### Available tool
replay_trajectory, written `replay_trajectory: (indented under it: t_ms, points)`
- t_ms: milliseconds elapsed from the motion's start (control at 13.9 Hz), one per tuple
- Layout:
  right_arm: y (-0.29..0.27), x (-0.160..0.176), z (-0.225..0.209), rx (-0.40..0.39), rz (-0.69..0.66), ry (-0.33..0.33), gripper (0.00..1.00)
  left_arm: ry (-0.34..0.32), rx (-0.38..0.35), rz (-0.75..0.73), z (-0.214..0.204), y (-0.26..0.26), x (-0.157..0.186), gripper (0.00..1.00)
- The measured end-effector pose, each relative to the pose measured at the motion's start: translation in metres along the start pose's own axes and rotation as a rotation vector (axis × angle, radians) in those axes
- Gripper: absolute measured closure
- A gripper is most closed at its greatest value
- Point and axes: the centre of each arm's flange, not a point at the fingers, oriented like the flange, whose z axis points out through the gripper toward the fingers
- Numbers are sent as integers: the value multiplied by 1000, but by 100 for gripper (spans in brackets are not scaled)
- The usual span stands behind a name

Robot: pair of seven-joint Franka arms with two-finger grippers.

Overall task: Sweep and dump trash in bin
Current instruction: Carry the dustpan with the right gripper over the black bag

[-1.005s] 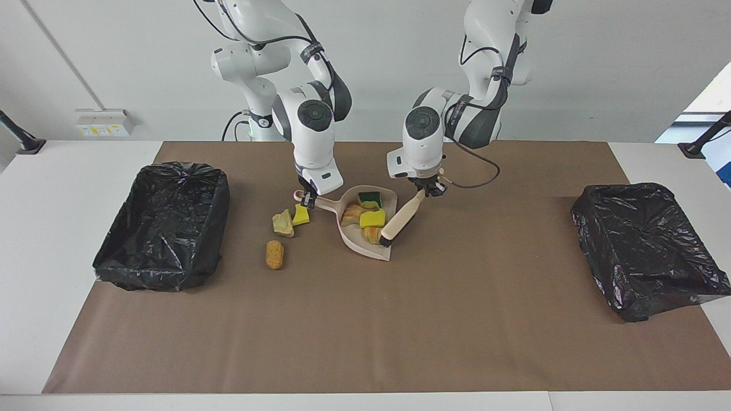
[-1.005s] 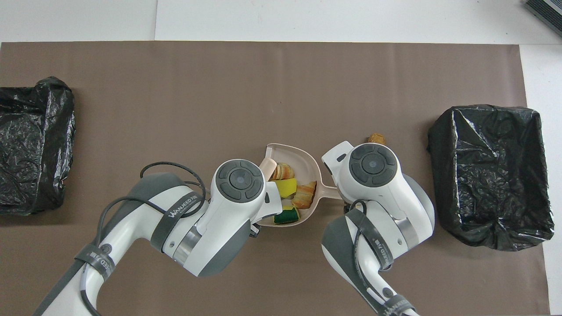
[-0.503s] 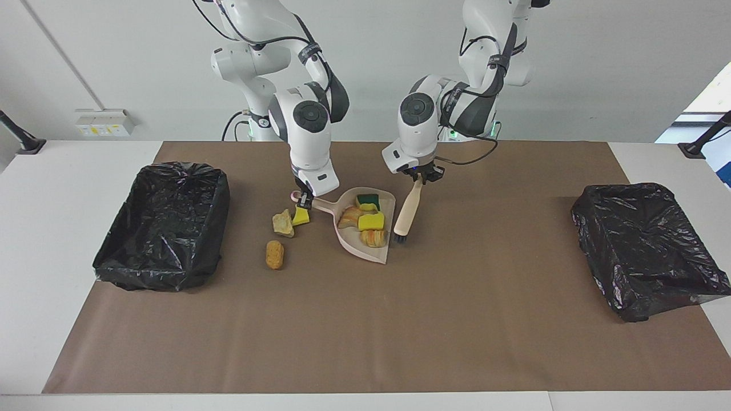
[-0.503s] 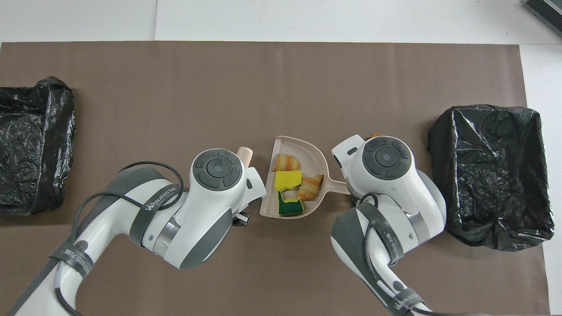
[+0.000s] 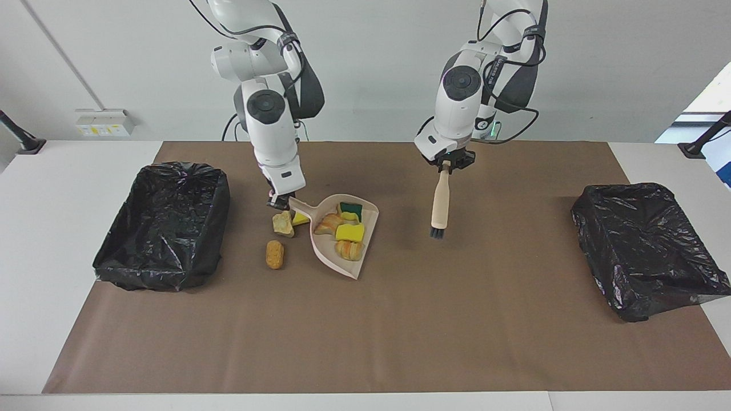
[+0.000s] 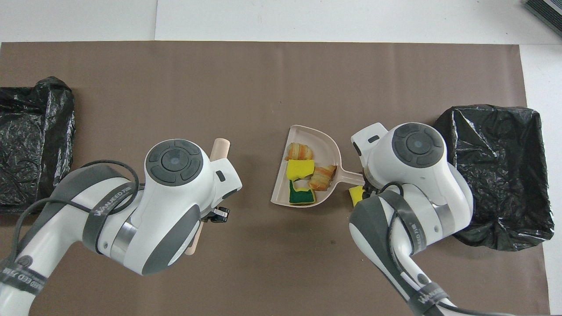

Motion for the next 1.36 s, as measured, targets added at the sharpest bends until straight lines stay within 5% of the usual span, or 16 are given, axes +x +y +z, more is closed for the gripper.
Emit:
replay_trajectory:
  t_ms: [574, 933, 1364]
  points:
    - [46, -88, -62, -46, 10, 45, 67, -92, -101, -107, 59, 121, -92, 74]
    - [68, -200, -102, -22, 78, 64, 67, -52, -120, -110, 98, 160, -132, 74]
    - [62, -378, -129, -41, 118, 47, 67, -73, -95, -109, 124, 165, -138, 74]
